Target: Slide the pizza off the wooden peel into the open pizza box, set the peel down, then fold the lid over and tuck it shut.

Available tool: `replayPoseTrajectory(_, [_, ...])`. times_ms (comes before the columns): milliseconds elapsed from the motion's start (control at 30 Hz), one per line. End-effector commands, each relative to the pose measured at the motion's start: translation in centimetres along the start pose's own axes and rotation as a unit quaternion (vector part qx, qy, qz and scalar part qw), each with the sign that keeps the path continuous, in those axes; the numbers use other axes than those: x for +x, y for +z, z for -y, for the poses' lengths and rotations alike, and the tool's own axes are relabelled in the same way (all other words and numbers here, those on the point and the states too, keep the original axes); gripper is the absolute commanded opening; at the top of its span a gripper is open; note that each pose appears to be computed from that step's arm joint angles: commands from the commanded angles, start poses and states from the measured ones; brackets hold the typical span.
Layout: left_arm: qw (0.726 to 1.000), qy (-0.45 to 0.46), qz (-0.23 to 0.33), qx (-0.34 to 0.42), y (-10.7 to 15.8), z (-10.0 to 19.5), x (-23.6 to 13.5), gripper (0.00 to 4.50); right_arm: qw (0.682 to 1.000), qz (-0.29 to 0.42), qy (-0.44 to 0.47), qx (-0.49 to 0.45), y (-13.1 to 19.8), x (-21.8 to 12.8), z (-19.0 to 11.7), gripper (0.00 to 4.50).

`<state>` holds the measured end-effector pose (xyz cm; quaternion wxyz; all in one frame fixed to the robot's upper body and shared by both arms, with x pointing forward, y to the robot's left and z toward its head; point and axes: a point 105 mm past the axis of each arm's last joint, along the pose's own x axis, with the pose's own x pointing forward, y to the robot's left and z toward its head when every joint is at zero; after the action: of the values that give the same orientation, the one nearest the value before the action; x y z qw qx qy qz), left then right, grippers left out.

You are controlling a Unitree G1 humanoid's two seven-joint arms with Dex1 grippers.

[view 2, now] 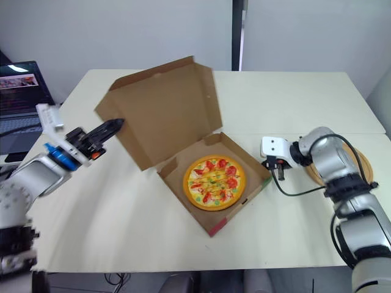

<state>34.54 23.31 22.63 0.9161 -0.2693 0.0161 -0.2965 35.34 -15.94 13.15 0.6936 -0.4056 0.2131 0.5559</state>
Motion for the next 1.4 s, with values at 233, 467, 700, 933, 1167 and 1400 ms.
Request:
replayPoseTrajectory(233, [0.996, -0.06, -0.036, 0.062, 1.3, 0.1, 4.5, 0.0, 0.998, 0.064, -0.008, 0.018, 3.6, -1.6, -3.9, 0.06])
replayPoseTrajectory(467, [0.99, -0.087, -0.053, 0.095, 1.7, 0.2, 6.7, 0.0, 0.995, 0.085, -0.005, 0.052, 4.6, -0.7, -6.2, 0.06])
replayPoseTrajectory(700, [0.987, -0.103, -0.058, 0.11, 1.7, 0.2, 7.7, 0.0, 0.991, 0.105, -0.011, 0.078, 5.4, 0.0, -7.3, 0.06])
replayPoseTrajectory(933, [0.984, -0.106, -0.063, 0.126, 1.7, -0.1, 7.9, 0.0, 0.988, 0.123, -0.017, 0.087, 6.4, 0.6, -7.7, 0.06])
replayPoseTrajectory(1167, [0.983, -0.103, -0.06, 0.139, 1.9, -0.4, 7.6, 0.0, 0.977, 0.14, -0.127, 0.097, 5.9, -1.5, -4.2, 0.06])
replayPoseTrajectory(1400, [0.982, -0.095, -0.051, 0.158, 2.3, -0.5, 7.3, 0.0, 0.9, 0.26, -0.304, 0.176, 6.6, -5.4, 2.8, 1.87])
